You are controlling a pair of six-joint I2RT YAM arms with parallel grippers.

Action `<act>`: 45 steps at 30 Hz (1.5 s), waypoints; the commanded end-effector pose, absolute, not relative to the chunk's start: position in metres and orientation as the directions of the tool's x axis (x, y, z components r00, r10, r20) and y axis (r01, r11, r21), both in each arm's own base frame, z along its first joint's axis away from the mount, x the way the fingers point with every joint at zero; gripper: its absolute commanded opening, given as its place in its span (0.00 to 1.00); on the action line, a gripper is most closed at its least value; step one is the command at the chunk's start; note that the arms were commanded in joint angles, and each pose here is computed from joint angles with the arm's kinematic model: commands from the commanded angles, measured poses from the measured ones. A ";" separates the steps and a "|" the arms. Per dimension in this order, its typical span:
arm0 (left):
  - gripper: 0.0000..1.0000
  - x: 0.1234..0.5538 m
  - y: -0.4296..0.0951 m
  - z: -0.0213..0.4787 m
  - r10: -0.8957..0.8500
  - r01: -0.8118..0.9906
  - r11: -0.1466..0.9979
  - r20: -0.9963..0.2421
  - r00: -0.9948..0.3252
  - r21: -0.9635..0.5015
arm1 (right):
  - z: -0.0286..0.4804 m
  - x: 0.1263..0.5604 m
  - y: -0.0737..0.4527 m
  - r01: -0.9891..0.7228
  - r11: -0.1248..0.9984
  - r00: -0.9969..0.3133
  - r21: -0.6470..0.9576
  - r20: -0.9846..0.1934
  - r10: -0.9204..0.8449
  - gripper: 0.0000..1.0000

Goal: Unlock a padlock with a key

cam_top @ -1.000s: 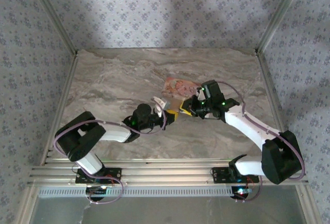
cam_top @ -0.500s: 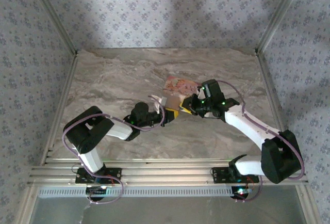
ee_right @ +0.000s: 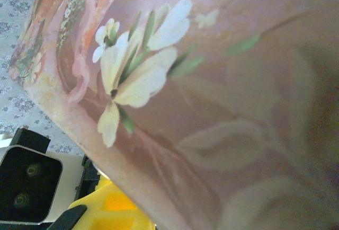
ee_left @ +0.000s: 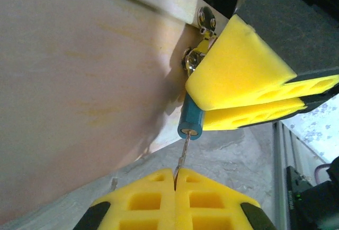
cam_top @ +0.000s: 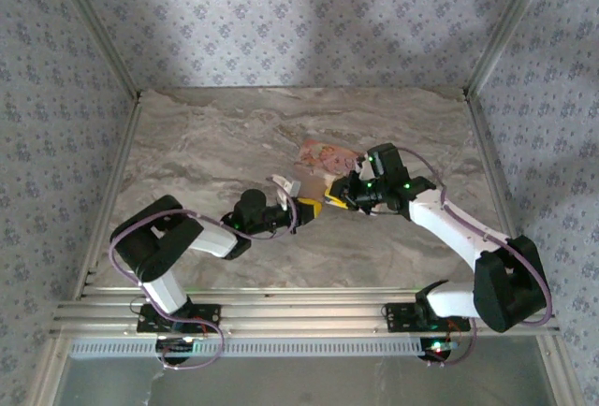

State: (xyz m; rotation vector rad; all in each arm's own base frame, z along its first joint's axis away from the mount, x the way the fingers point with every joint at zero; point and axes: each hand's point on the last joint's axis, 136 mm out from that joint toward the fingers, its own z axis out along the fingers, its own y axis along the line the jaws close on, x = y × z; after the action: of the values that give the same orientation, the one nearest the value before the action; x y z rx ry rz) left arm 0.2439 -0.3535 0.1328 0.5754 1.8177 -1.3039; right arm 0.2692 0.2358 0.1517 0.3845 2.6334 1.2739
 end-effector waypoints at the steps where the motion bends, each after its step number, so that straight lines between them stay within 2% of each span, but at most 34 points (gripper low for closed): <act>1: 0.00 0.249 -0.363 0.192 -0.172 0.843 0.347 -0.911 -0.374 -0.412 | 0.165 0.247 0.257 0.097 0.564 -0.982 0.820 -0.012 0.187 0.00; 6: 0.00 0.247 -0.372 0.205 -0.158 0.859 0.376 -0.937 -0.311 -0.348 | 0.156 0.239 0.263 0.089 0.598 -0.988 0.796 -0.007 0.155 0.00; 10: 0.00 0.247 -0.379 0.210 -0.184 0.853 0.366 -0.927 -0.326 -0.373 | 0.152 0.239 0.270 0.085 0.591 -0.988 0.802 -0.010 0.155 0.00; 12: 0.00 0.249 -0.379 0.212 -0.227 0.839 0.329 -0.899 -0.375 -0.433 | 0.154 0.241 0.274 0.080 0.572 -0.987 0.816 -0.014 0.158 0.00; 15: 0.00 0.262 -0.365 0.219 -0.355 0.780 0.218 -0.792 -0.496 -0.587 | 0.157 0.240 0.276 0.076 0.552 -0.988 0.830 -0.010 0.151 0.00; 20: 0.00 0.251 -0.367 0.239 -0.338 0.816 0.136 -0.801 -0.495 -0.561 | 0.155 0.238 0.266 0.088 0.568 -0.987 0.818 -0.004 0.159 0.00; 30: 0.00 0.251 -0.365 0.221 -0.272 0.826 0.202 -0.840 -0.469 -0.526 | 0.155 0.237 0.249 0.071 0.642 -0.986 0.763 -0.043 0.161 0.00; 41: 0.00 0.253 -0.379 0.227 -0.231 0.836 0.201 -0.854 -0.465 -0.510 | 0.151 0.233 0.257 0.055 0.628 -0.991 0.776 -0.035 0.130 0.00; 45: 0.00 0.256 -0.379 0.239 -0.294 0.819 0.148 -0.815 -0.499 -0.555 | 0.151 0.233 0.260 0.044 0.624 -0.993 0.780 -0.035 0.114 0.00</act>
State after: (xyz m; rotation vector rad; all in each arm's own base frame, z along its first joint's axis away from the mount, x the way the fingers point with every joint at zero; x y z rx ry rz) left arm 0.2437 -0.3613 0.1290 0.5458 1.9151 -1.3953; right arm 0.2679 0.2330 0.1449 0.3045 2.6655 1.1330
